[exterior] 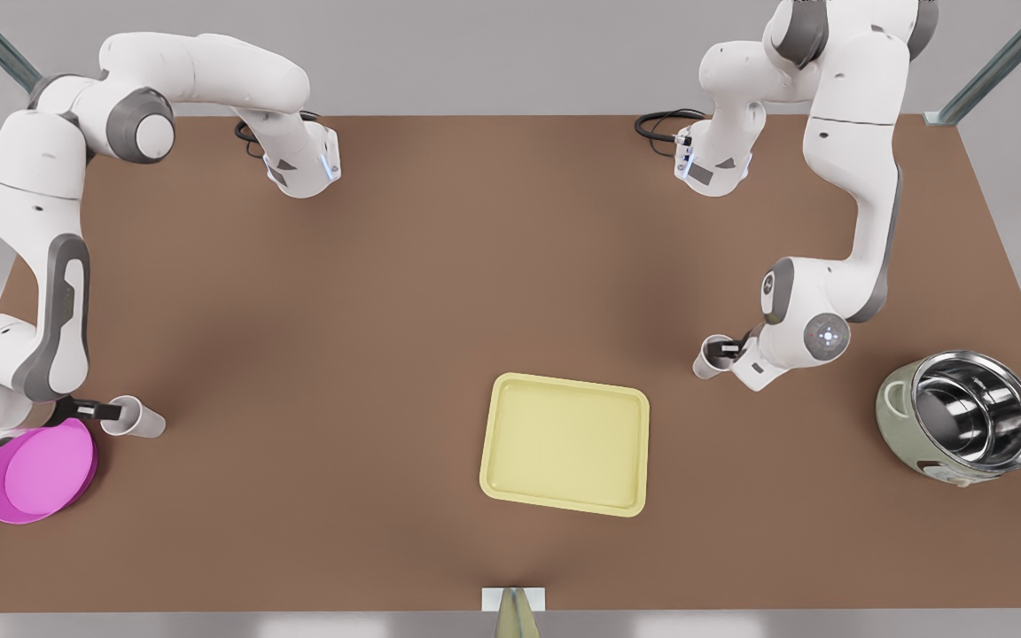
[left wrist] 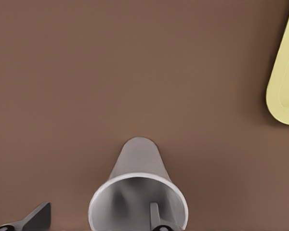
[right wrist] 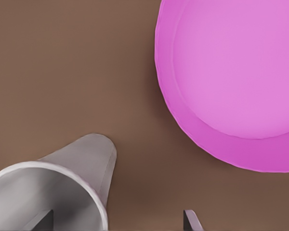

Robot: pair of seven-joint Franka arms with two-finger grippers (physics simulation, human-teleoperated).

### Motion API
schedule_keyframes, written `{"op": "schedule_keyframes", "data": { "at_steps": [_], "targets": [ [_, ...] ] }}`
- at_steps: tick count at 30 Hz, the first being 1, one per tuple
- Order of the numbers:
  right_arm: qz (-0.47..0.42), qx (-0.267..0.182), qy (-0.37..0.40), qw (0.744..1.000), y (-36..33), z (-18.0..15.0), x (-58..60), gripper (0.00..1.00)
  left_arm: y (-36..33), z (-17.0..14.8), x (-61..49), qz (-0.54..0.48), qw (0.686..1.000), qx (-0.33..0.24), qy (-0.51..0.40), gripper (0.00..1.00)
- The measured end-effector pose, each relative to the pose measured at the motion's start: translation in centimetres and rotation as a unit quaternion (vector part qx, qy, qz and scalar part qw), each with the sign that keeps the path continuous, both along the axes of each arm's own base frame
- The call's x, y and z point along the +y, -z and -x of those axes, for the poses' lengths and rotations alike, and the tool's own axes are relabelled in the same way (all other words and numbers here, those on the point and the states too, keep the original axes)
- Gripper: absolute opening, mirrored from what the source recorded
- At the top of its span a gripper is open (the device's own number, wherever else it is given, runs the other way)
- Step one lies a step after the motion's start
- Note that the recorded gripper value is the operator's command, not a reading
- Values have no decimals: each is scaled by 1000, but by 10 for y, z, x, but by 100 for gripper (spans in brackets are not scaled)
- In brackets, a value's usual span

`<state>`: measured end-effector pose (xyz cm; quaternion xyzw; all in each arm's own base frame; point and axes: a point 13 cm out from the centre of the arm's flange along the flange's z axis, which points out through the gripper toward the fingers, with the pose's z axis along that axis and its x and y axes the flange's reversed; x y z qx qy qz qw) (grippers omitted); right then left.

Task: Use both arms to respectively pick up the white IKEA cups from the middle-left and middle-right positions, then place the white IKEA cups onto the middle-middle tray, ensuring that the cups remain upright and do not tip over

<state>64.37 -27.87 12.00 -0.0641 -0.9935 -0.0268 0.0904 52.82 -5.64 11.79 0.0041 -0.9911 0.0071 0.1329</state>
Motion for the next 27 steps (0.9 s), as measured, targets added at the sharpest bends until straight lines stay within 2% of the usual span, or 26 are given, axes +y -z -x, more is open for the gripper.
{"op": "schedule_keyframes", "data": {
  "at_steps": [2, 3, 4, 5, 8, 9, 10, 11, 12, 13, 15, 21, 24, 27],
  "targets": [
    [-2, -1, -3, 1000, 5, 1, 0, 100, 10, 1, 1, 0, 1000, 4, 0, 100],
    [-3, 0, -6, 1000, 10, 2, 1, 100, 14, 2, 1, 0, 1000, 4, 0, 80],
    [-4, 1, -8, 1000, 15, 3, 2, 100, 17, 2, 1, 0, 1000, 5, 0, 47],
    [-4, 1, -11, 1000, 18, 3, 2, 100, 18, 2, 0, 1, 1000, 4, -1, 36],
    [-5, 3, -18, 1000, 31, 3, 4, 100, 19, 0, -5, 11, 1000, 2, -14, 21],
    [-5, 4, -20, 1000, 34, 3, 3, 100, 19, 0, -5, 11, 1000, 1, -16, 21],
    [-5, 3, -22, 1000, 35, 3, 3, 75, 18, -1, -6, 10, 1000, 0, -18, 21],
    [-5, 2, -23, 1000, 36, 3, 2, 58, 17, -2, -8, 11, 1000, -2, -19, 21],
    [-5, 1, -25, 1000, 36, 3, 1, 32, 16, -4, -9, 14, 1000, -3, -21, 21],
    [-6, 0, -26, 1000, 35, 2, 0, 22, 14, -6, -11, 15, 1000, -7, -21, 21],
    [-9, -4, -30, 999, 32, 0, 0, 21, 8, -29, -25, 21, 999, -20, -14, 21],
    [-25, -13, -58, 998, 20, -10, 21, 21, -69, -133, -104, 56, 995, -83, 18, 21],
    [-72, -33, -97, 992, -15, -32, 89, 21, -82, -177, -170, 83, 990, -108, 31, 21],
    [-137, -56, -159, 976, -53, -53, 196, 21, -72, -202, -207, 96, 988, -119, 23, 21]
  ]
}}
